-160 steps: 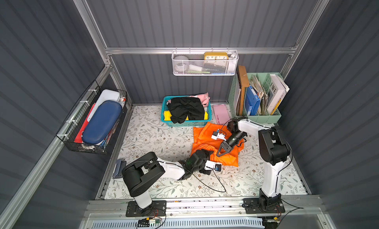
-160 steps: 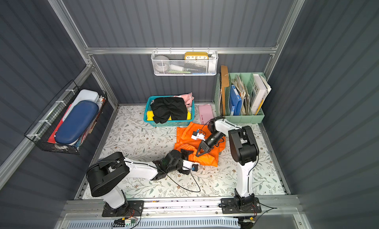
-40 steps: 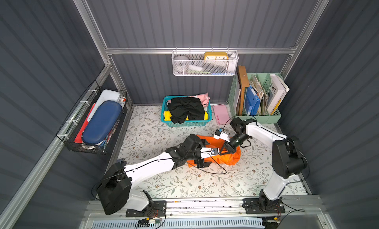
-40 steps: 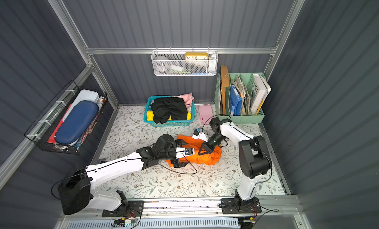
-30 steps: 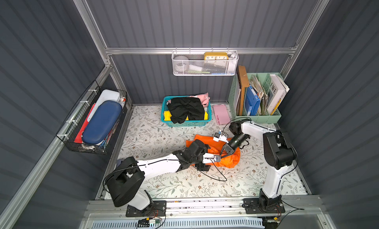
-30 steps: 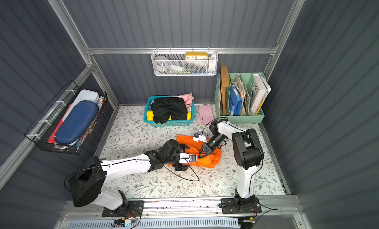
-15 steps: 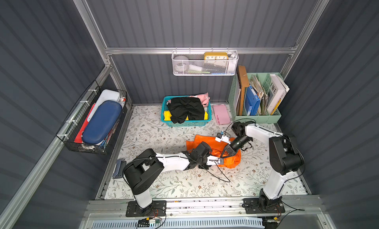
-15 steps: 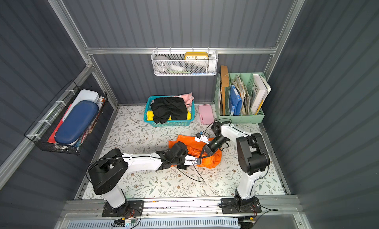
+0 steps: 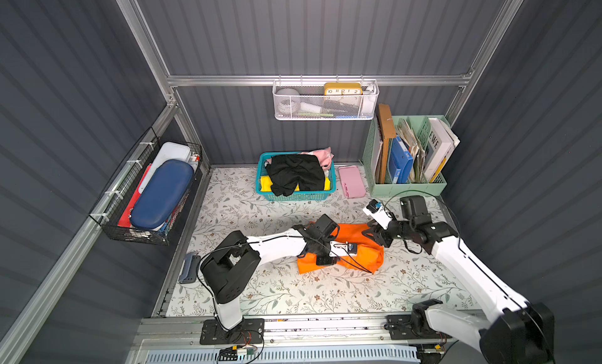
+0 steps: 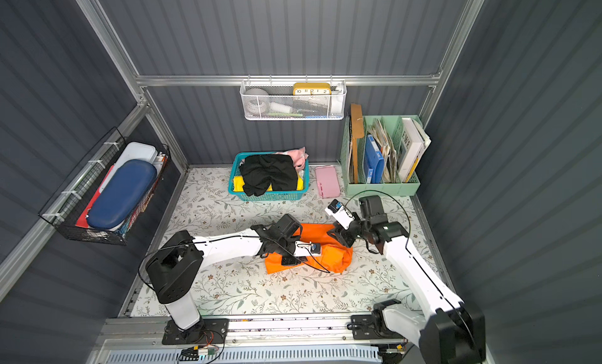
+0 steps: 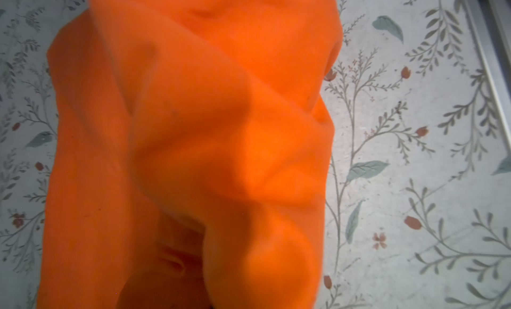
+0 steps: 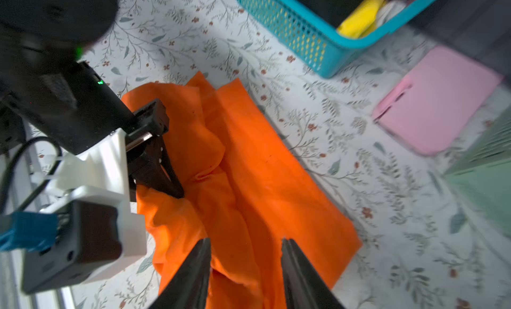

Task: Roll up the shorts
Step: Roll the shorts at the center of the board.

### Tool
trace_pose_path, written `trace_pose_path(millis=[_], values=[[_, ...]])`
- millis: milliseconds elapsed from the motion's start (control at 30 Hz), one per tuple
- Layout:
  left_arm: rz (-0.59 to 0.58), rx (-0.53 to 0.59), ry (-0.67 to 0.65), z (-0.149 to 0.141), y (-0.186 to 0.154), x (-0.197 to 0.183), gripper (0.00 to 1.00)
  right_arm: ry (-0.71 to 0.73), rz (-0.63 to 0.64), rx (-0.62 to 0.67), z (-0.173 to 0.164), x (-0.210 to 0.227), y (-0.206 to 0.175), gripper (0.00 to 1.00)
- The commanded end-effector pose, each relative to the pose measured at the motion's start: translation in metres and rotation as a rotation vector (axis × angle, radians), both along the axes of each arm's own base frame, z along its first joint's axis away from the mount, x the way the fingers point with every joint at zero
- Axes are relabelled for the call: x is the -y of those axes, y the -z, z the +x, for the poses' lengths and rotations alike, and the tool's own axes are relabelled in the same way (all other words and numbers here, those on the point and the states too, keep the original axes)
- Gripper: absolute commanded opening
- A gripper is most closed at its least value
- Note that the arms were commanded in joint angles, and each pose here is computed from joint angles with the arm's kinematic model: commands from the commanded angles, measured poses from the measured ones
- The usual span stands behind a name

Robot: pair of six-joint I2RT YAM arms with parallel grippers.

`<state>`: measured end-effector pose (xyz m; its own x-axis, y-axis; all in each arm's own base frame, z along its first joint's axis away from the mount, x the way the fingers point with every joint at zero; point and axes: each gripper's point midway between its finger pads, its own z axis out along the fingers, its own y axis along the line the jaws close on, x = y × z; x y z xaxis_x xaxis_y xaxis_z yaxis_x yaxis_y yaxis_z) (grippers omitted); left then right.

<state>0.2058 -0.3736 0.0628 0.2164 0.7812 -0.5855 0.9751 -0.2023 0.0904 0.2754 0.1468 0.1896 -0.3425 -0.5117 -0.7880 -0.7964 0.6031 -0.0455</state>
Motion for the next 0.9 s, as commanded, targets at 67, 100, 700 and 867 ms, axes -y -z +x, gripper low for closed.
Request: trace_pose_path(millis=[67, 100, 700, 867], values=[[0.02, -0.376, -0.024, -0.018, -0.013, -0.016, 0.0, -0.041, -0.063, 0.233, -0.014, 0.01, -0.017, 0.47], [0.009, -0.439, -0.027, -0.018, -0.016, -0.016, 0.0, -0.076, -0.055, 0.285, -0.022, 0.007, -0.019, 0.47], [0.133, -0.95, -0.101, -0.002, 0.036, -0.01, 0.08, -0.574, -0.46, 0.435, -0.08, -0.027, 0.08, 0.69], [0.109, -0.97, -0.115, 0.001, 0.034, -0.011, 0.1, -0.565, -0.515, 0.384, -0.06, -0.031, 0.107, 0.64]])
